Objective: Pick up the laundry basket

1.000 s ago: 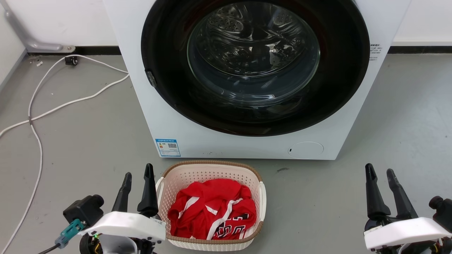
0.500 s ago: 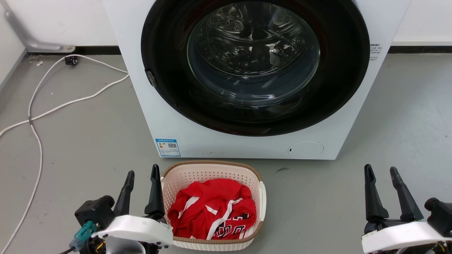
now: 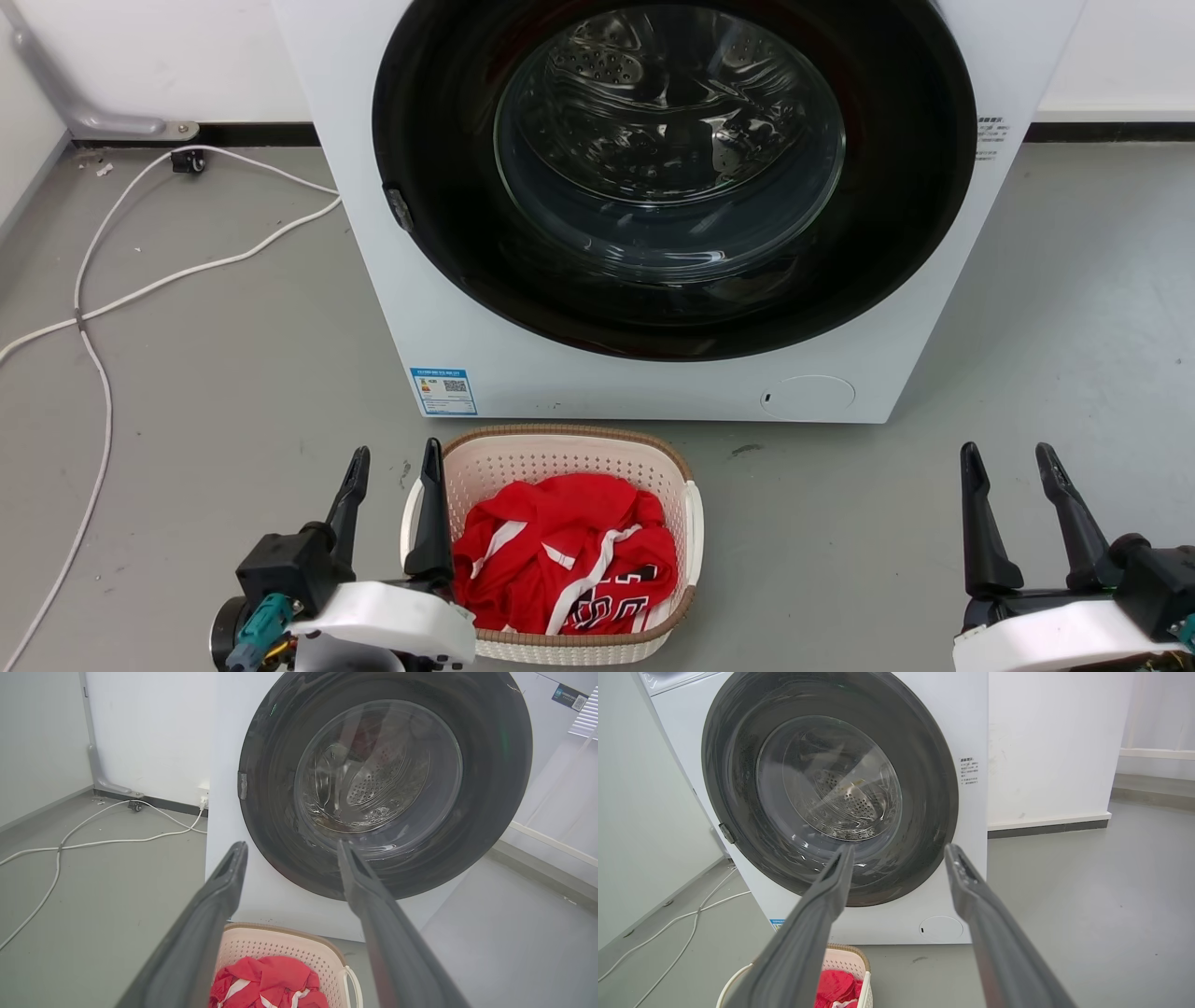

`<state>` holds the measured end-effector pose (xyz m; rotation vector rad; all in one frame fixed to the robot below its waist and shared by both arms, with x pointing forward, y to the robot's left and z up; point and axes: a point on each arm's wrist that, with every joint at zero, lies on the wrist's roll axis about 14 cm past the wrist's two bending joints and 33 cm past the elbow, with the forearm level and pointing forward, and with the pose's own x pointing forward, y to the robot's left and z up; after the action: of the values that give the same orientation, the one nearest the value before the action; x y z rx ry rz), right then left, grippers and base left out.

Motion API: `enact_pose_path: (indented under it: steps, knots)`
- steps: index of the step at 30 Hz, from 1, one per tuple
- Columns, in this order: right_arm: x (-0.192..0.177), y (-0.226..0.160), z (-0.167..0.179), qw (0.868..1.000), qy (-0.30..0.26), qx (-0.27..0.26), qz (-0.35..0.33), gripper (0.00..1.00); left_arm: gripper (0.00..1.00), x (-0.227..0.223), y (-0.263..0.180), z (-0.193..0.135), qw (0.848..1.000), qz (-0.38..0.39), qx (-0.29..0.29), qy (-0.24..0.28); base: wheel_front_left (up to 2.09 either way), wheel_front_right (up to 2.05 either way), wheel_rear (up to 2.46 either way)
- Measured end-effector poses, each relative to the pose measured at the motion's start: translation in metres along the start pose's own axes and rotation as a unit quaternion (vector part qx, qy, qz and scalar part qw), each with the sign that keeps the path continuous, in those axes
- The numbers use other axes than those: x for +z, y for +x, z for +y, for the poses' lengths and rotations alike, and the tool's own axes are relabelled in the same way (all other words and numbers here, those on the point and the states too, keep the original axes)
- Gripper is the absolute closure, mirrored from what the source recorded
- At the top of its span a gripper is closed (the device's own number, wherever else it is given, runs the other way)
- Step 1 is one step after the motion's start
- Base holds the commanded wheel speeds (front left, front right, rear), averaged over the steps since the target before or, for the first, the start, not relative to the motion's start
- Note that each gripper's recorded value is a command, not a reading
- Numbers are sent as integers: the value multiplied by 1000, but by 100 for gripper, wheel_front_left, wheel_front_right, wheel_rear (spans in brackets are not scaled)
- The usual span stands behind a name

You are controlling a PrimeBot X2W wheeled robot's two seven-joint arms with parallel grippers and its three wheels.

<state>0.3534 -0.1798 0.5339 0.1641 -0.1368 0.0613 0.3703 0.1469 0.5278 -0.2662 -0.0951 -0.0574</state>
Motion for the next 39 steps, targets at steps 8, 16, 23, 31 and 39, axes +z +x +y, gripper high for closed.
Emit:
enact_pose_path:
  steps: [8,16,23,31,39]
  knots:
    - [0,-3,-1,1000,-29,2,-2,0,0,-2,-3,-6,999,-2,-13,33,0,0,0]
    - [1,-6,-2,999,-41,2,-6,0,0,-4,-5,-10,998,-5,-20,61,0,0,0]
    - [3,-8,-3,999,-40,0,-12,0,0,-2,-7,-13,996,-13,-26,84,0,0,0]
    - [2,-11,0,998,-63,7,-12,0,0,-2,-9,-16,993,-19,-33,111,0,0,0]
    - [3,-11,1,997,-74,10,-17,0,0,0,-10,-18,991,-25,-35,125,0,0,0]
